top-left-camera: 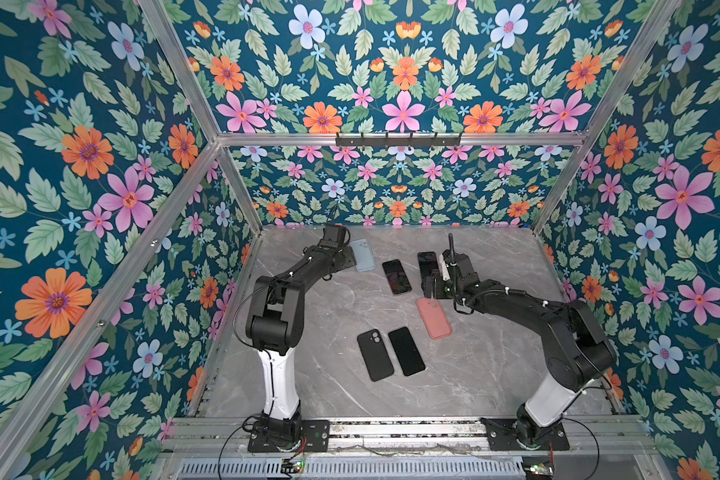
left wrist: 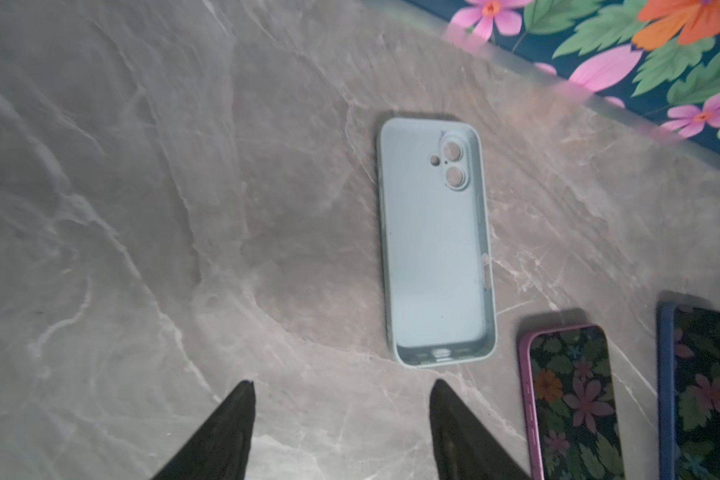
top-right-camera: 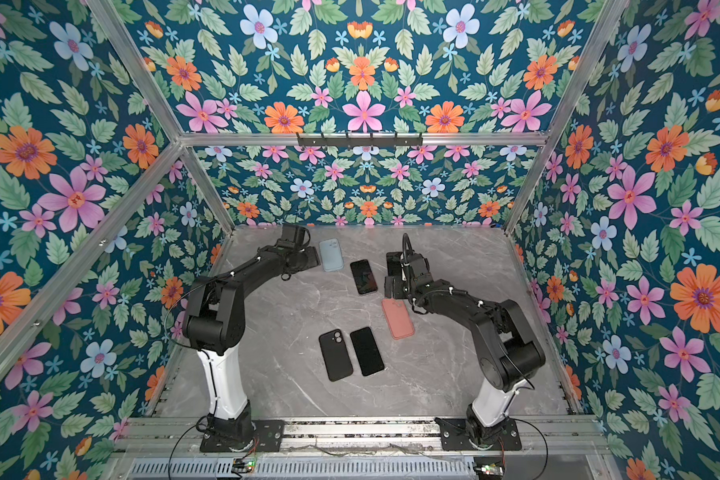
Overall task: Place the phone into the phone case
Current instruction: 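Move left gripper over pale blue case while right gripper nears pink-framed phone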
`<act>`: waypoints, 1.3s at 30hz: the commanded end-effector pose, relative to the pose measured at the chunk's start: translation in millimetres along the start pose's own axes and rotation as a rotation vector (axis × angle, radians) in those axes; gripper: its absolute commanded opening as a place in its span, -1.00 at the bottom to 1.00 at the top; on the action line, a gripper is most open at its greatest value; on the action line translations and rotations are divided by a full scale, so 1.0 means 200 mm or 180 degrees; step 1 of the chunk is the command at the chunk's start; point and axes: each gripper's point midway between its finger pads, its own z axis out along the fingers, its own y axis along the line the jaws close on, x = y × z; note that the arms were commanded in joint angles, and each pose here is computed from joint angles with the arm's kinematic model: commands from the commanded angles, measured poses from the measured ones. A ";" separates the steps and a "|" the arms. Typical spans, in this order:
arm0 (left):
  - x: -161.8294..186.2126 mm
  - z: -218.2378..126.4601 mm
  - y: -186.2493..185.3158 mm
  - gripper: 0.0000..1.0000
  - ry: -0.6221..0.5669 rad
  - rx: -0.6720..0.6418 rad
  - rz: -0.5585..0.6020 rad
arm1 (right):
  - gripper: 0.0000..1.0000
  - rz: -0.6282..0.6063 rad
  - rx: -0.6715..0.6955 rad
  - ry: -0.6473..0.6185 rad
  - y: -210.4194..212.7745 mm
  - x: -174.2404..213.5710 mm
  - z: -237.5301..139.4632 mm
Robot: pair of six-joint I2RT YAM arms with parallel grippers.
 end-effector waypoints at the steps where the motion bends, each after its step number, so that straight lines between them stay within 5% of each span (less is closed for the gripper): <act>1: 0.06 0.04 -0.02 0.27 0.0297 0.0044 -0.0069 | 0.99 -0.0060 -0.0054 0.0113 0.06 0.01 0.04; 17: -0.07 0.38 -0.10 -0.18 0.0385 -0.0027 0.0011 | 0.99 -0.0141 -0.0082 0.0271 0.18 0.03 0.17; 39: -0.06 0.37 -0.03 -0.73 0.0475 -0.0124 0.0094 | 0.99 -0.0073 0.0118 0.0267 0.14 0.05 0.15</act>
